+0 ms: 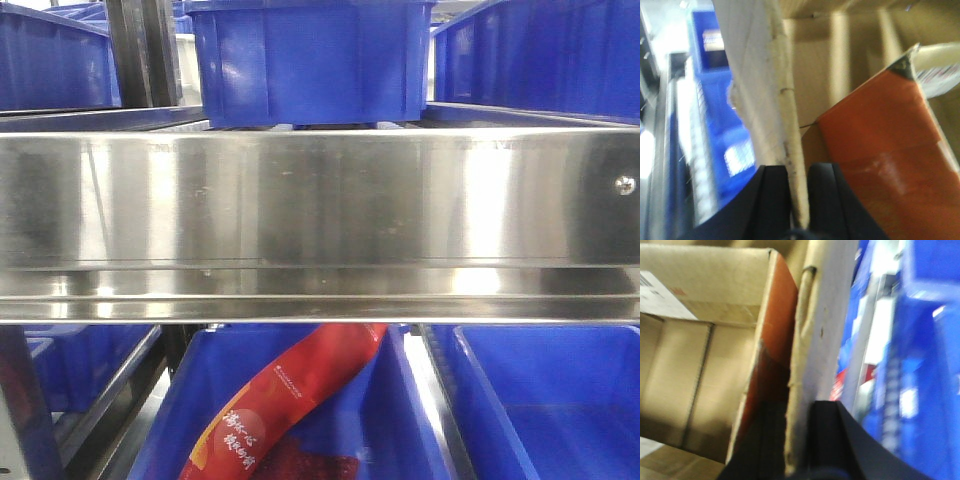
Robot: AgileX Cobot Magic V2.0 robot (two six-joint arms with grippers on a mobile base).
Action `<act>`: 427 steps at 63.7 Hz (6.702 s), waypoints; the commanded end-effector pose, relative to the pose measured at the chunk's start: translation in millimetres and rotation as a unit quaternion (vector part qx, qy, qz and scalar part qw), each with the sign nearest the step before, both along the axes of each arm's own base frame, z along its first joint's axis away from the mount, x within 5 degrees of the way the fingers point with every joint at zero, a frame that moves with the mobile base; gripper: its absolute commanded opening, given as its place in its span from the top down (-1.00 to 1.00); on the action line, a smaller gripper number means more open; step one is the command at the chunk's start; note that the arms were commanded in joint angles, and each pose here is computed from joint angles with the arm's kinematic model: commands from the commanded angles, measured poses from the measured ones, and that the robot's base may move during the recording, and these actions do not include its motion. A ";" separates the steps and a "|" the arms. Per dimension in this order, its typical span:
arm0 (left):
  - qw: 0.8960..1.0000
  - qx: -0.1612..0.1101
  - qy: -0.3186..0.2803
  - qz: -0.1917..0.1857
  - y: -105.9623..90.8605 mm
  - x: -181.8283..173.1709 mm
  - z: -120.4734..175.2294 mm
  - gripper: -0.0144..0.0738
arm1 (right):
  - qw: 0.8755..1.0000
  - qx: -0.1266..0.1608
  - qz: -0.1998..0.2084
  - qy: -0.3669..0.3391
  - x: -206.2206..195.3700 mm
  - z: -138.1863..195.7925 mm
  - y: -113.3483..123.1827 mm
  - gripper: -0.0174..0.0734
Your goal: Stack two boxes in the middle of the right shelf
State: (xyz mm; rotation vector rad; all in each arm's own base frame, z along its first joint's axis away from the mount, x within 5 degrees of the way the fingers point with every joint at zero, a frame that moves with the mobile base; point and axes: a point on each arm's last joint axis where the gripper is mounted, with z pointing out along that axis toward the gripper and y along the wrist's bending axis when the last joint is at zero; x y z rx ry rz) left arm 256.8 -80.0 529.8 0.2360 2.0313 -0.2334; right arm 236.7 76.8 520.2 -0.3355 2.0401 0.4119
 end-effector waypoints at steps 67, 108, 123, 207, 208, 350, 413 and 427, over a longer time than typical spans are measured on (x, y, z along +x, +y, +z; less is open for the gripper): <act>0.991 0.076 0.107 0.022 -3.5 36.0 -41.9 -0.33 | 0.994 0.006 0.011 0.109 38.9 -57.4 12.3 -0.64; 0.999 0.028 0.028 0.012 32.5 -92.7 -90.4 0.93 | 1.000 -0.024 -0.001 0.020 -55.2 -99.3 -15.5 0.96; 0.999 0.010 -0.036 0.006 43.8 -131.9 -162.2 0.93 | 0.997 -0.052 -0.014 -0.059 -98.5 -160.0 -30.8 0.96; 0.970 -0.053 -0.237 0.002 65.1 -205.2 -230.5 0.93 | 0.967 -0.018 -0.054 -0.247 -187.3 -213.4 -56.3 0.96; 0.970 -0.053 -0.237 0.002 65.0 -205.0 -231.0 0.93 | 0.967 -0.018 -0.054 -0.247 -187.3 -213.4 -56.3 0.96; 0.952 -0.015 -0.260 0.160 82.3 -200.6 -319.0 0.93 | 0.945 0.005 -0.212 -0.248 -180.4 -255.8 -75.2 0.96; 0.952 -0.015 -0.260 0.160 82.3 -200.6 -319.0 0.93 | 0.941 0.017 -0.222 -0.254 -180.3 -311.7 -76.2 0.96; 0.952 -0.015 -0.260 0.160 82.3 -200.6 -319.0 0.93 | 0.941 0.017 -0.222 -0.254 -180.3 -311.7 -76.2 0.96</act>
